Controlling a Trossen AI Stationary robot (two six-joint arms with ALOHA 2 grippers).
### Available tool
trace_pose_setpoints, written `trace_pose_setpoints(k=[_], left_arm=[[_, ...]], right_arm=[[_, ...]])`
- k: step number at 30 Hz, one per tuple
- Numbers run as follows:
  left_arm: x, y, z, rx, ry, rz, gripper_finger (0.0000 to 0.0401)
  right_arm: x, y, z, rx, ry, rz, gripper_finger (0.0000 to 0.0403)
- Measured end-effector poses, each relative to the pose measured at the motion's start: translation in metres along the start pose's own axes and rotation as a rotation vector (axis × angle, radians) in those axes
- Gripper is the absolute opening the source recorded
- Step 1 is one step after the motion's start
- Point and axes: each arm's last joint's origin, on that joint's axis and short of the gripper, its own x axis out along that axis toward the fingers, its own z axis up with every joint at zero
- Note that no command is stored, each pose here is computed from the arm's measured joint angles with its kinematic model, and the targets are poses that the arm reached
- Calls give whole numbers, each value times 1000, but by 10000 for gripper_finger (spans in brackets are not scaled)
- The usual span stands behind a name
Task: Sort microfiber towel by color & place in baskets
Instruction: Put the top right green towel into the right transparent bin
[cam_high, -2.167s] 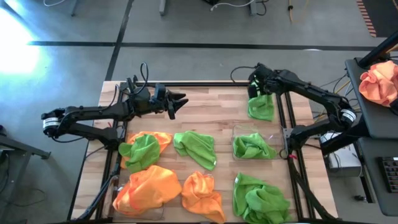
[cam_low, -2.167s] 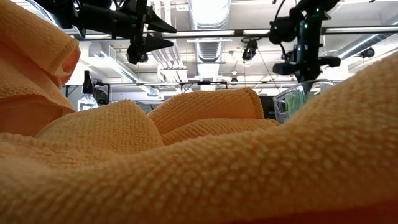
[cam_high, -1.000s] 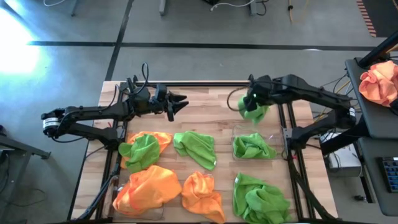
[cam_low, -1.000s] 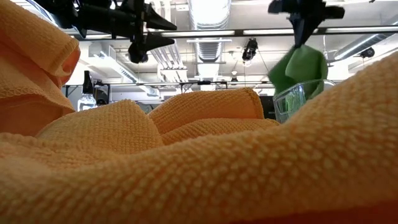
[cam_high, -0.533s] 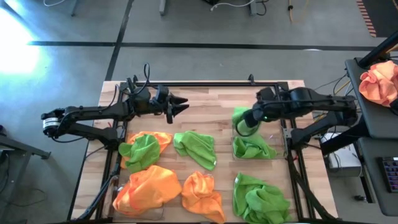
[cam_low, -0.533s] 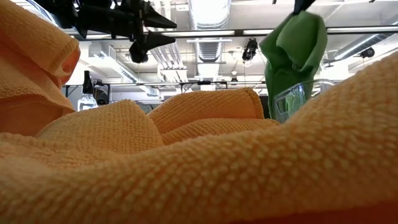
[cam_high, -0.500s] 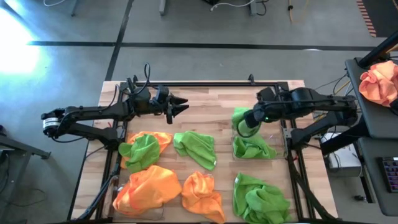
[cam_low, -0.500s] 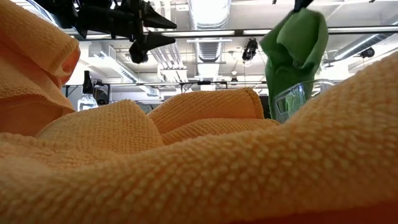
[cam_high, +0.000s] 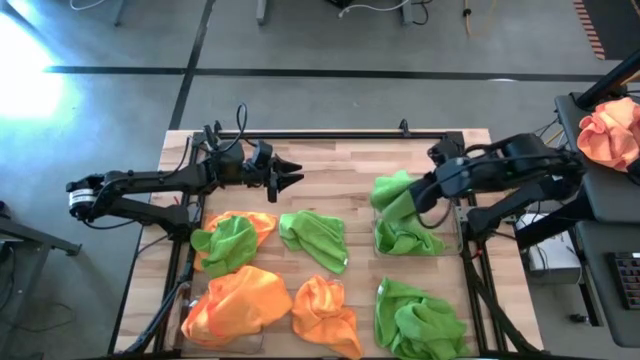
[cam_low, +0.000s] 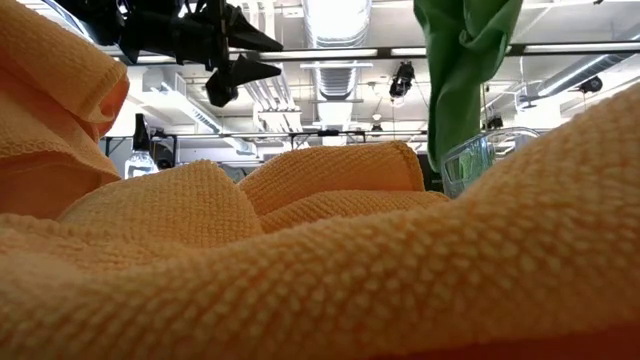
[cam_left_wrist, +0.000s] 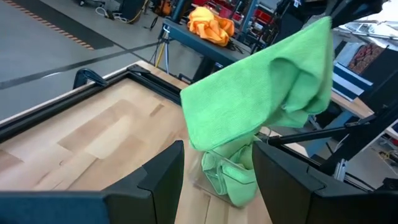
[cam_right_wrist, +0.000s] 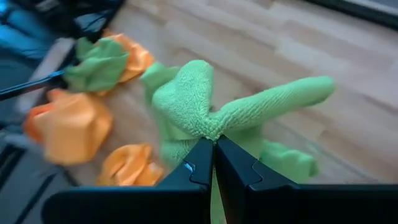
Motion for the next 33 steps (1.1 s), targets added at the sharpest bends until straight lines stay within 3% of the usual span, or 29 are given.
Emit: trace_pose_setpoints(k=[7, 12, 21, 33], left_arm=[[0, -2, 0, -17, -3, -7, 174], [1, -11, 5, -3, -67, -65, 174], [-4, -31, 23, 22, -295, -207, 174], [-5, -41, 22, 8, -303, -258, 174]], right_arm=[[-14, 0, 1, -16, 55, 89, 9], [-8, -2, -3, -63, 99, 80, 9], [20, -23, -26, -87, 242, -17, 9], [64, -68, -66, -24, 387, -225, 9]])
